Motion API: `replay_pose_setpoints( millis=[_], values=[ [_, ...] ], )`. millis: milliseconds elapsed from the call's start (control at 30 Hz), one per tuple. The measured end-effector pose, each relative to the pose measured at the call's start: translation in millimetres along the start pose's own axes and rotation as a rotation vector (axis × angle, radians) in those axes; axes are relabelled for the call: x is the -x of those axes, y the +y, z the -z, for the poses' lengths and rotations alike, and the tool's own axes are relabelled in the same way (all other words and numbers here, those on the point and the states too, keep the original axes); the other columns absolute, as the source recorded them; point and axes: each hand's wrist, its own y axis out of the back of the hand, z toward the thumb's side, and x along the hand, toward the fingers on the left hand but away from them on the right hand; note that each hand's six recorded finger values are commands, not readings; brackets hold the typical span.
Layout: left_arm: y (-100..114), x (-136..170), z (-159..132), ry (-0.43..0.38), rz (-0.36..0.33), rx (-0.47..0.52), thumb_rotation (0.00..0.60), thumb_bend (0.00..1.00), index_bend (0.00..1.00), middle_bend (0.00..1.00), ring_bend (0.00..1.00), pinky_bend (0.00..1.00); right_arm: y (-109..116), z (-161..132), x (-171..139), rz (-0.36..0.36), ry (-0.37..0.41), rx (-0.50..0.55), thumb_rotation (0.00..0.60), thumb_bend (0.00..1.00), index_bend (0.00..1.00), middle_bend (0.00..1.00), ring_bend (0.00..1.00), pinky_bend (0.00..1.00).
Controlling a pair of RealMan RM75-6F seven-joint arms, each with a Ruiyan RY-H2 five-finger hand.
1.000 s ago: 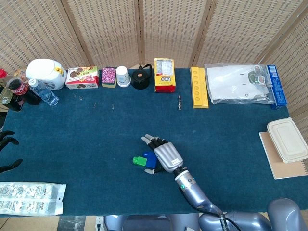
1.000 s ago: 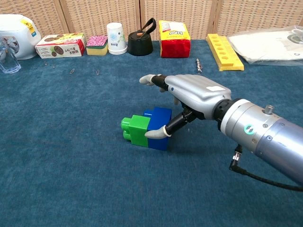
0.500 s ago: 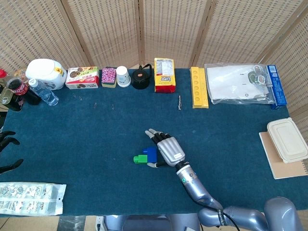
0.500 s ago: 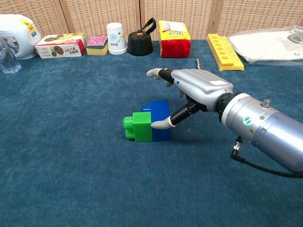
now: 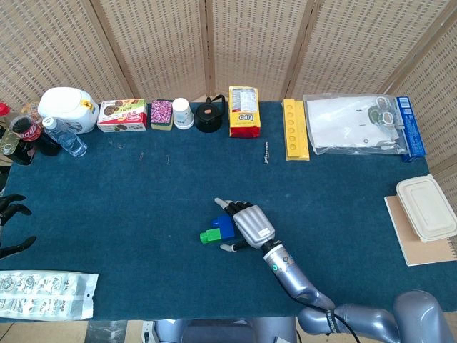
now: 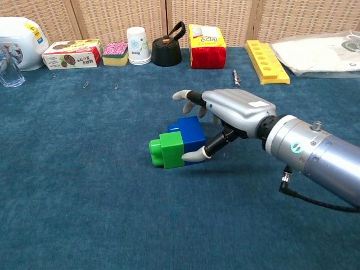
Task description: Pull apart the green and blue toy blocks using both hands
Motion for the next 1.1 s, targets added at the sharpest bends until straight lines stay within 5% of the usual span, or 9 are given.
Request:
replay_pose_setpoints(
  millis=[633,867,1100],
  values=[
    [-2,-1,-1,-0.003,0.005,-0.001,0.6,0.16,0.45,0.32,0.3,0.33,1,9,8,0.019,-0.006,0.006,0.359,0.13,0.41,0.47,0.54,0.49],
    [-4,-2,-5,-0.015,0.007,0.002,0.6,0.16,0.45,0.32,0.3,0.33,5,8,10,0.041,-0.005,0.01,0.514,0.14,0.56,0.6,0.69,0.61],
    [-6,-4,-15,-0.05,0.018,0.004,0.6,0.16,0.45,0.32,0.3,0.33,10,9,10,0.055,-0.01,0.043,0.533,0.14,0.6,0.65,0.74,0.65]
  ],
)
